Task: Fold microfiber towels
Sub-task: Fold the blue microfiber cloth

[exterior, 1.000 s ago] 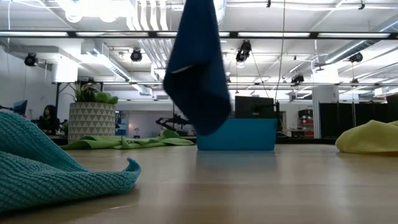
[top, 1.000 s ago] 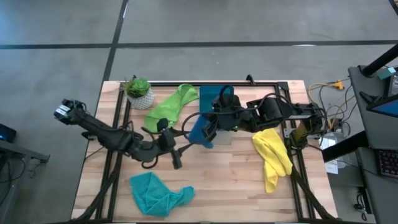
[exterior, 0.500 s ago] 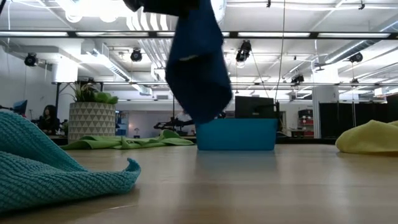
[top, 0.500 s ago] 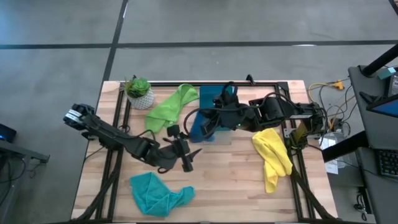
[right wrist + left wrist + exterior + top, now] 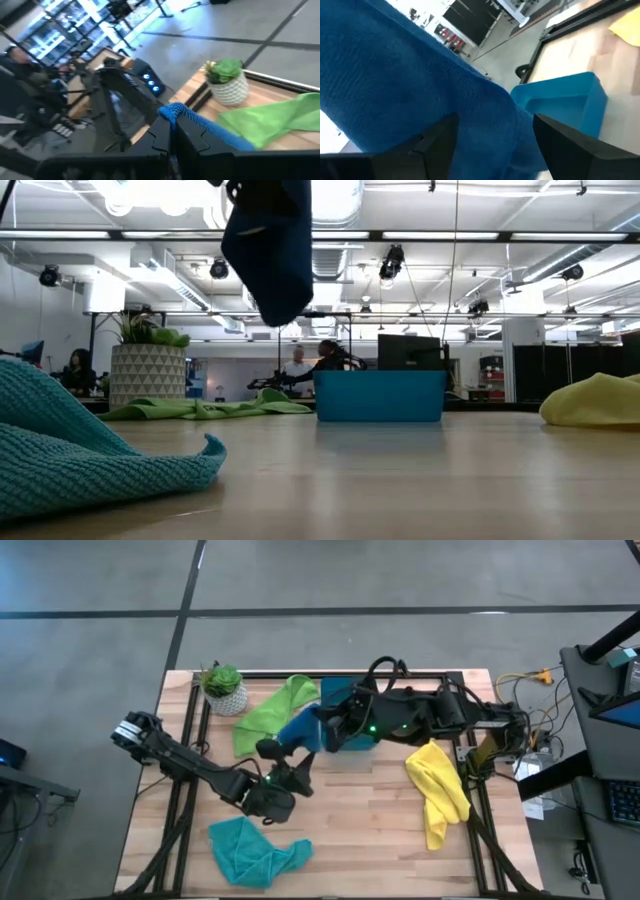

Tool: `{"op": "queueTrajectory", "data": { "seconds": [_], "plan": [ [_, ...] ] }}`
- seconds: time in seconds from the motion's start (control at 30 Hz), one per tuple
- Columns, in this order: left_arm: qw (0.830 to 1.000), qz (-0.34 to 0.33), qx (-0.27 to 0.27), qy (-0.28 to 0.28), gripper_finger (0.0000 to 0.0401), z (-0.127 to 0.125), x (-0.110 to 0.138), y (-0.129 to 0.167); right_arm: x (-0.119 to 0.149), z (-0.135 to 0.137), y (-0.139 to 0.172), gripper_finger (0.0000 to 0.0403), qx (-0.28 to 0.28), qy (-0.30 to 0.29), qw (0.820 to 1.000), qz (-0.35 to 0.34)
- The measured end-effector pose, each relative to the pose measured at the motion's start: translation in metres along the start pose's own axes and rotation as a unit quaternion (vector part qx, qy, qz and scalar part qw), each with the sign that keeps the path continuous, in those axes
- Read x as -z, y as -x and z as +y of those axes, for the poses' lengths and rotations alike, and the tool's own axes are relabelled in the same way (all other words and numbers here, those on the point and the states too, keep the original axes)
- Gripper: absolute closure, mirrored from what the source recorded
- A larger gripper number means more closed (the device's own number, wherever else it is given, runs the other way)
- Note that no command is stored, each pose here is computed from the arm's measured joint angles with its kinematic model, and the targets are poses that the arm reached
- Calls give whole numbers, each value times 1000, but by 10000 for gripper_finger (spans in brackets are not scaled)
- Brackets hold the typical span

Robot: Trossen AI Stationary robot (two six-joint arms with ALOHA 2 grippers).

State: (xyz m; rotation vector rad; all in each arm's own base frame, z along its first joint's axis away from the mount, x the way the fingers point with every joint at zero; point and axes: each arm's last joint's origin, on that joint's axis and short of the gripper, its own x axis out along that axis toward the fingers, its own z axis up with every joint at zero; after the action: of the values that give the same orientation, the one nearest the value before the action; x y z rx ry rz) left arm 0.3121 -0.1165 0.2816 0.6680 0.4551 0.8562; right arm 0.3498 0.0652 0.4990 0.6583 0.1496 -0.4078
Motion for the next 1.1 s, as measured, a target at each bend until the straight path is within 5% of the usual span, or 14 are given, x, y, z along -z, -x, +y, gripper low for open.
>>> {"op": "queueTrajectory", "data": {
  "seconds": [0.4, 0.53, 0.8, 1.1],
  "plan": [
    [994, 41, -100, 11, 163, 17, 2, -16, -16, 5, 20, 394, -46, -29, 998, -22],
    [994, 36, -101, 35, 214, 34, -2, -11, -19, 4, 28, 394, -48, -16, 999, -20],
    [989, 13, -87, 116, 383, 87, -11, 9, -19, -4, 37, 394, -25, 9, 1000, 1],
    [983, -20, -45, 178, 399, 133, -10, 26, -2, -22, 39, 394, 52, 89, 991, 85]
  ]
}}
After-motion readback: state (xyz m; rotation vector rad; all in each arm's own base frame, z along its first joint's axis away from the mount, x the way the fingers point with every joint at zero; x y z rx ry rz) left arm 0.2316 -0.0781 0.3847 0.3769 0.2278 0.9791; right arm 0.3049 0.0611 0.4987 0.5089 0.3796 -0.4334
